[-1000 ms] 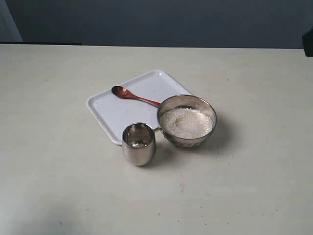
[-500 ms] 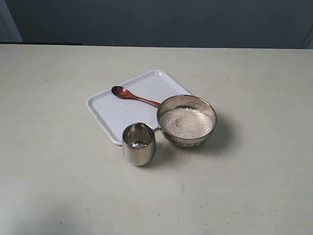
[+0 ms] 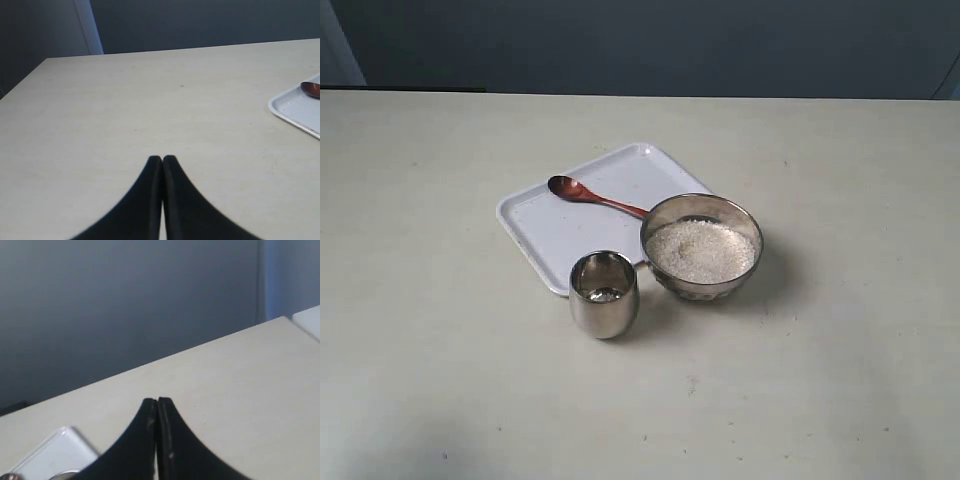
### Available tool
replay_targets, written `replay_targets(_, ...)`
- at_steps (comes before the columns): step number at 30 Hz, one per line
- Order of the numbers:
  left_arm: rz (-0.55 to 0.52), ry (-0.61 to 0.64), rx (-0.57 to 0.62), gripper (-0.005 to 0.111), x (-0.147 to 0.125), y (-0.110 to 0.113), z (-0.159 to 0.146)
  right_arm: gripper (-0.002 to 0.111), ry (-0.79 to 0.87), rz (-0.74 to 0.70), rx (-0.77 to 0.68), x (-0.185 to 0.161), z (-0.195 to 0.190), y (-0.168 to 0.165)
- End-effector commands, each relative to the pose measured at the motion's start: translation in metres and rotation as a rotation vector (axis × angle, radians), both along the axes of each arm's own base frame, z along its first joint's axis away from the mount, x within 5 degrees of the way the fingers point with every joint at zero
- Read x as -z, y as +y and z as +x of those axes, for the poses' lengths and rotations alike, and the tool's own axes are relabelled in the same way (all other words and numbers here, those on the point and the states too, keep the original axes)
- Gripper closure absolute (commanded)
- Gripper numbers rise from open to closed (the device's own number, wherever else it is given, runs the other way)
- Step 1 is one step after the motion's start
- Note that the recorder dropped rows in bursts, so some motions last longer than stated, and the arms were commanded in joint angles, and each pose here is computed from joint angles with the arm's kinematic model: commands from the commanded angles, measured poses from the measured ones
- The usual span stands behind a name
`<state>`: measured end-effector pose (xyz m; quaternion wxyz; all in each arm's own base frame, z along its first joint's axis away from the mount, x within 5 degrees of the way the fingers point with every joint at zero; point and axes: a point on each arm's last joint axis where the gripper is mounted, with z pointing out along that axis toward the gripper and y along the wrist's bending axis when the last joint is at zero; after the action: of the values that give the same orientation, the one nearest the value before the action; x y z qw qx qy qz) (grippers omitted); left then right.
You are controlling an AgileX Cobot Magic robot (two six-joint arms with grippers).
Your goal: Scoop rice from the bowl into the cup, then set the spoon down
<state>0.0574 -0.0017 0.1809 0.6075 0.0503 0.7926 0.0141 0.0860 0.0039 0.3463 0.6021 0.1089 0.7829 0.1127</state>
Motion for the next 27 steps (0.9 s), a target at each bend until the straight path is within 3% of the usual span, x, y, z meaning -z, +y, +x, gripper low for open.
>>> replay_targets(1,-0.006,-0.016,0.001,0.106,-0.004,0.0,0.0,0.109,-0.103,-0.09,0.09,0.007,-0.027,-0.008)
replay_targets(7,-0.006,-0.018,0.001,0.106,-0.004,0.0,0.0,0.109,-0.128,-0.185,0.16,0.056,-0.049,-0.007)
replay_targets(11,-0.006,-0.018,0.001,0.106,-0.004,0.0,0.0,0.109,-0.147,-0.156,0.165,0.101,-0.044,-0.007)
replay_targets(17,-0.006,-0.018,0.001,0.106,-0.004,0.0,0.0,0.109,-0.045,-0.166,0.163,0.154,-0.033,-0.011)
replay_targets(27,-0.006,-0.018,0.001,0.106,-0.004,0.0,0.0,0.109,-0.024,-0.161,0.161,0.161,-0.032,-0.011)
